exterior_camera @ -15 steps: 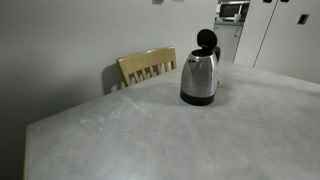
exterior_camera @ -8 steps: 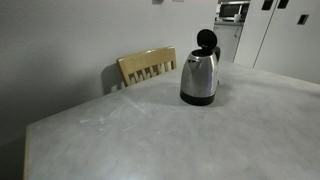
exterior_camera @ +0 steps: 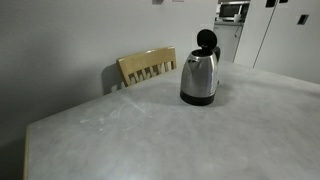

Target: Close the kettle lid.

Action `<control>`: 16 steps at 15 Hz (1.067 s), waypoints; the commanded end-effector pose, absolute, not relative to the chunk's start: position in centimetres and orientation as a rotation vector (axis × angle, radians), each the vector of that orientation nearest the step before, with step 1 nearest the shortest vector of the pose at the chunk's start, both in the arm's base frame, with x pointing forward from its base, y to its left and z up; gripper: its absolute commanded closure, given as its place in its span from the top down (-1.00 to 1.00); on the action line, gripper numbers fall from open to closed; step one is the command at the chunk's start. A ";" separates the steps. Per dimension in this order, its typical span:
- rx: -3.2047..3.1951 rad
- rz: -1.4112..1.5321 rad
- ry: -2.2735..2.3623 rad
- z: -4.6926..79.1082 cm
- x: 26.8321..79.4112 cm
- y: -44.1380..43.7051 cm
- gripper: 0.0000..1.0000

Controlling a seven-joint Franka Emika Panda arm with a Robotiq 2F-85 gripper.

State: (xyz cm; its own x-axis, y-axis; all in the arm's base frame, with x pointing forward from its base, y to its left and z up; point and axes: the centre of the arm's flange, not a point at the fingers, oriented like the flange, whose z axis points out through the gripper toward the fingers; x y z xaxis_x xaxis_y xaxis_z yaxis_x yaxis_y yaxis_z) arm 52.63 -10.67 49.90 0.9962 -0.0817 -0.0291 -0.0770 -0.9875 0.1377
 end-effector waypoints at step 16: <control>2.920 -0.143 0.224 45.8 66.4 -5.5 -0.35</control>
